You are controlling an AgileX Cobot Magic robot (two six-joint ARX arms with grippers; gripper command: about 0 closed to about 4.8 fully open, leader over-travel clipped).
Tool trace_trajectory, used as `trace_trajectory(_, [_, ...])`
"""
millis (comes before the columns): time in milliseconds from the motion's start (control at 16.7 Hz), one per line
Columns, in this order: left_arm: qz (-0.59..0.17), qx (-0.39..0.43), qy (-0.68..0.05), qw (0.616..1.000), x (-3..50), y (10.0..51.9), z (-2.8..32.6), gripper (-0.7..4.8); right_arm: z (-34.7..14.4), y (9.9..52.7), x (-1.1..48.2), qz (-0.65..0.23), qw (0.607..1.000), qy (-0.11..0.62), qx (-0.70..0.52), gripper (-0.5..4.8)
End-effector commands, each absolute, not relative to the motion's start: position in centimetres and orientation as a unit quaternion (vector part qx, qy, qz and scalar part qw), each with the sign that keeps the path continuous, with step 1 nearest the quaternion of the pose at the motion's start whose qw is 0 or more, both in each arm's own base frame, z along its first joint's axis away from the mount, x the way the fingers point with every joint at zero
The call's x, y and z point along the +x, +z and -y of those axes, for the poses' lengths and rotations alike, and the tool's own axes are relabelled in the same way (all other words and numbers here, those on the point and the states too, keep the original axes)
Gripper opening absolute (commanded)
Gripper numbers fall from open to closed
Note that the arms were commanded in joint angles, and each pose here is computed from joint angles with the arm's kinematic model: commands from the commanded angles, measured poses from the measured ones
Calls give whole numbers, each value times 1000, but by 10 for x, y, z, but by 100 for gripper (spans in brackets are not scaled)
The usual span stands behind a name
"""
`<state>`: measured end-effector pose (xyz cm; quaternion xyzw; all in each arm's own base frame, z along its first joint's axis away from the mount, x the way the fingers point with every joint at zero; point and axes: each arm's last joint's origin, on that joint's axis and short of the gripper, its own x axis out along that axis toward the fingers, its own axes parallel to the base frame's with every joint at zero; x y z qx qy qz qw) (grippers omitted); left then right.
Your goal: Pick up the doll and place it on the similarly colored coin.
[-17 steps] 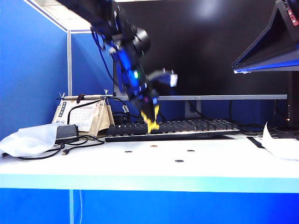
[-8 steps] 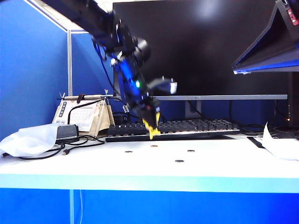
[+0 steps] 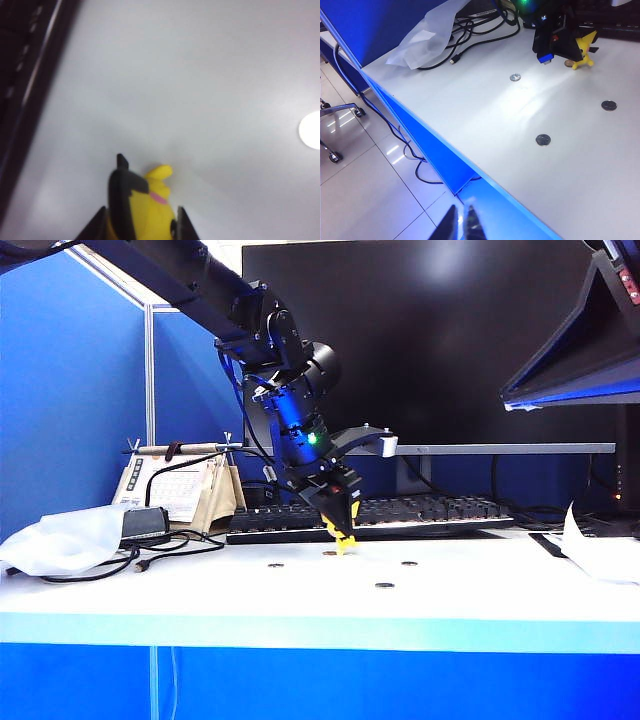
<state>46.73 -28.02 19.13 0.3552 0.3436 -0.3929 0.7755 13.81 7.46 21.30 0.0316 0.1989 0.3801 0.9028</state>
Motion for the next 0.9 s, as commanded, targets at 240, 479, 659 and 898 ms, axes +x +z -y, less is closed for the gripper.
trace_trajectory(240, [-333,377,-382,775,470,210,275,-6,-75,216,138,-190,905,381,30,32])
trace_trajectory(479, [-350,395,-350,774,478,211,257,-6,-75,216,139,-190,906,376,29,32])
trace_trajectory(659, [-367,387,-348,771,482,209,244,-6,-74,216,139,-190,907,376,29,32])
trace_trajectory(898, [-349,377,-370,775,479,211,254,-6,-75,215,139,-190,906,376,29,32])
